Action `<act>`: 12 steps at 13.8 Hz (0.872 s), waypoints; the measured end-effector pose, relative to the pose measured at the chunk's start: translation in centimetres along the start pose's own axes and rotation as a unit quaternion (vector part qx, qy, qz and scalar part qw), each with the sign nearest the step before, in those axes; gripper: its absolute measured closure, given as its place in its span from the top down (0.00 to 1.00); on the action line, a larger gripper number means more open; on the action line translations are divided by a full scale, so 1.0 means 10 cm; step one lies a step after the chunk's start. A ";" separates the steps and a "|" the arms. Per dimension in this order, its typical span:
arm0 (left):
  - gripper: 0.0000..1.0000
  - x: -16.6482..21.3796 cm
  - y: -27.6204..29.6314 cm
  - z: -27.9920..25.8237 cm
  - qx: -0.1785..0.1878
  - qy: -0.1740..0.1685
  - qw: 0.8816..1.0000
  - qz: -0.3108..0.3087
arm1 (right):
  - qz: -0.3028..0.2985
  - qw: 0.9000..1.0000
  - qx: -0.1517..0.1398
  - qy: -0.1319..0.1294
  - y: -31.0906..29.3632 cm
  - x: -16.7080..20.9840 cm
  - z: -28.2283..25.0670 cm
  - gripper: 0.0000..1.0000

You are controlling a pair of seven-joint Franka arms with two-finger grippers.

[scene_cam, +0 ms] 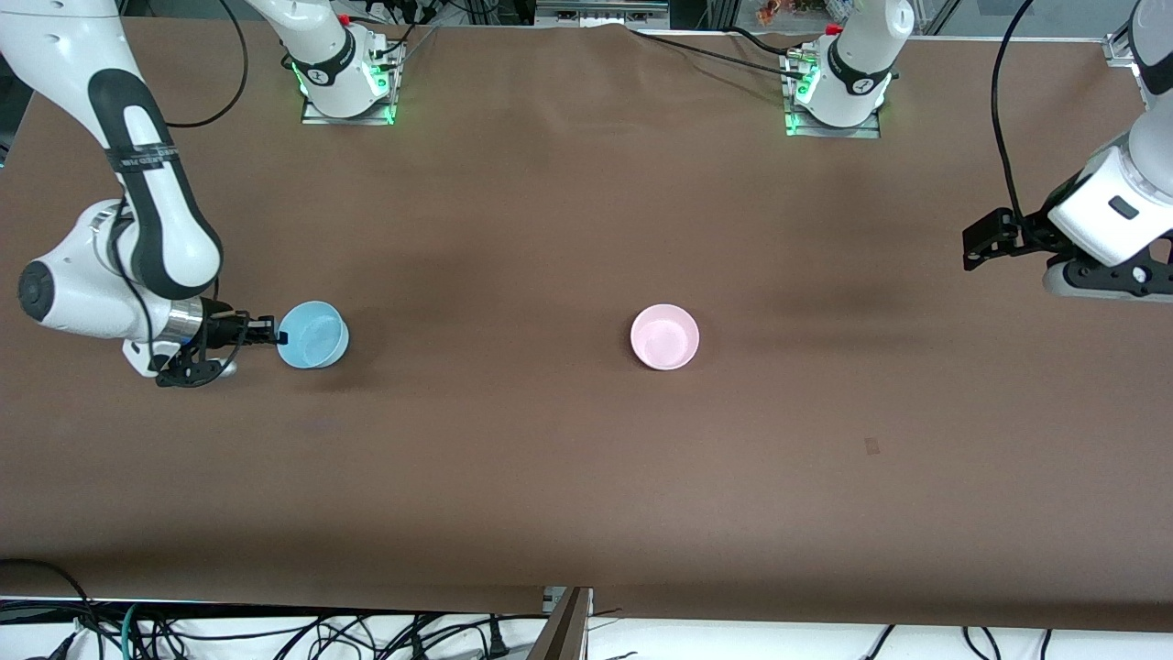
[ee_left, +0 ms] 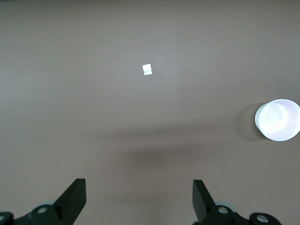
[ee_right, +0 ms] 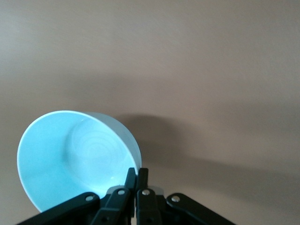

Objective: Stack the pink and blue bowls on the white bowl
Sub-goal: 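Grasp the blue bowl rim with the right gripper and carry it toward the pink bowl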

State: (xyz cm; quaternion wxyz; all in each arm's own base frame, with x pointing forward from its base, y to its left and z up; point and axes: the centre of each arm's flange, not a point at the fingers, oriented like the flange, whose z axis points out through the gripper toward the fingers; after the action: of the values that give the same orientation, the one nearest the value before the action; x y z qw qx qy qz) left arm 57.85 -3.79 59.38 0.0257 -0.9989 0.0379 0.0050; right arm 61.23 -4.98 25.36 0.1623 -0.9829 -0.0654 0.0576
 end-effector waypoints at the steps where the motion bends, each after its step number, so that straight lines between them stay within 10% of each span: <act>1: 1.00 -0.08 -0.01 -0.02 0.002 0.007 1.000 -0.001 | -0.006 1.000 0.006 0.001 -0.08 0.06 -0.11 0.02; 12: 1.00 -0.29 -0.06 -0.01 -0.015 0.006 1.000 -0.006 | 0.023 0.999 0.013 -0.025 -2.55 0.37 0.15 0.02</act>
State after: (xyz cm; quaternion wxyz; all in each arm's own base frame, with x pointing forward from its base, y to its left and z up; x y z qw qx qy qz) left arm 54.99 -2.96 59.57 0.0104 -0.9994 0.0317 -0.0006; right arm 61.85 20.01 31.96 0.1716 -0.9803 -0.0457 0.0868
